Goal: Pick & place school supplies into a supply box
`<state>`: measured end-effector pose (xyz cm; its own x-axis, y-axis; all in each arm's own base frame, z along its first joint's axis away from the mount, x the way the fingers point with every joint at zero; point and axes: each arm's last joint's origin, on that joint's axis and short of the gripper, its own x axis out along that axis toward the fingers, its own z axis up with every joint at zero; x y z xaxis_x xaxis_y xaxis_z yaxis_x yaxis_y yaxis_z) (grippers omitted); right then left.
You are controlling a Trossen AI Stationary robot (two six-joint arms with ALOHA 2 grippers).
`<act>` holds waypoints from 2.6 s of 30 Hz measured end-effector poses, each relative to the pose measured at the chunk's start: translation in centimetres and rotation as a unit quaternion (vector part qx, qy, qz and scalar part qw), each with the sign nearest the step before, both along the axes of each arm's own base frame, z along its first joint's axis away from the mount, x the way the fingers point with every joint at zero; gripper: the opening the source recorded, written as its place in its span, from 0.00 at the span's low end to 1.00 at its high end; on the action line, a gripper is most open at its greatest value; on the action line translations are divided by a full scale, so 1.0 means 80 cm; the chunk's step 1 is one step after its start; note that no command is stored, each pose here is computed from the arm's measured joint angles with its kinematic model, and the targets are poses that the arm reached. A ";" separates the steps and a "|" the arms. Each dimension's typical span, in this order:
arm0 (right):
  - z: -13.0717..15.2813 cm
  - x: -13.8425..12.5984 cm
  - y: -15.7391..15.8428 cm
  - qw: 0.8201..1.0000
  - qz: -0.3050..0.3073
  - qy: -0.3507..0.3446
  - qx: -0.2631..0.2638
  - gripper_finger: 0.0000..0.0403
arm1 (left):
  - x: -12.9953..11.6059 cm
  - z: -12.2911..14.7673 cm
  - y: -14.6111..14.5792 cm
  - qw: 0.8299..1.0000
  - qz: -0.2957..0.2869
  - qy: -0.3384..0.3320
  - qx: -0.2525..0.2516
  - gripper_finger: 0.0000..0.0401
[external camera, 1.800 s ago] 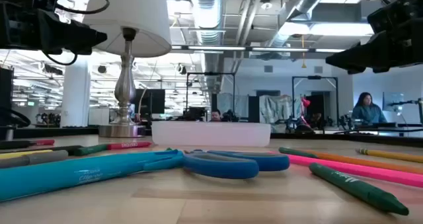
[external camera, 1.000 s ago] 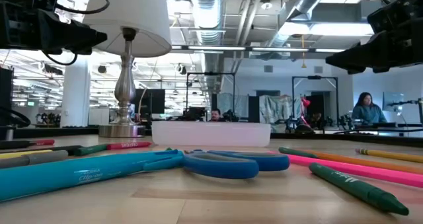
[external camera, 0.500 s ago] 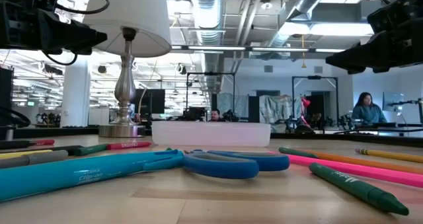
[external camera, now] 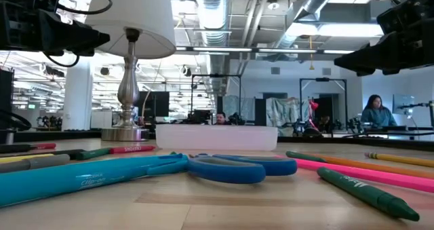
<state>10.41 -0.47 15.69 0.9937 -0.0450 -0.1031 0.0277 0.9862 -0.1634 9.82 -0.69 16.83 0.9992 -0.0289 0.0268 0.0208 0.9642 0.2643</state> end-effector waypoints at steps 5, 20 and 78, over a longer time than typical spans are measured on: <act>0.000 0.000 0.000 1.000 0.000 0.000 0.000 0.33 | 0.000 0.000 0.000 1.000 0.000 0.000 -0.001 0.38; 0.000 0.000 0.000 1.000 0.000 0.000 0.000 0.33 | 0.000 0.002 0.001 0.959 -0.002 -0.002 -0.284 0.38; 0.192 -0.038 0.006 0.885 0.123 -0.384 0.234 0.33 | -0.036 0.091 0.014 0.831 0.001 -0.368 -0.418 0.38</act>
<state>7.35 0.05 31.09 0.7520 0.0520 0.6571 -0.2721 0.9325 0.2376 6.95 0.46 24.09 0.7030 0.3083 0.6409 0.1489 0.8174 -0.5565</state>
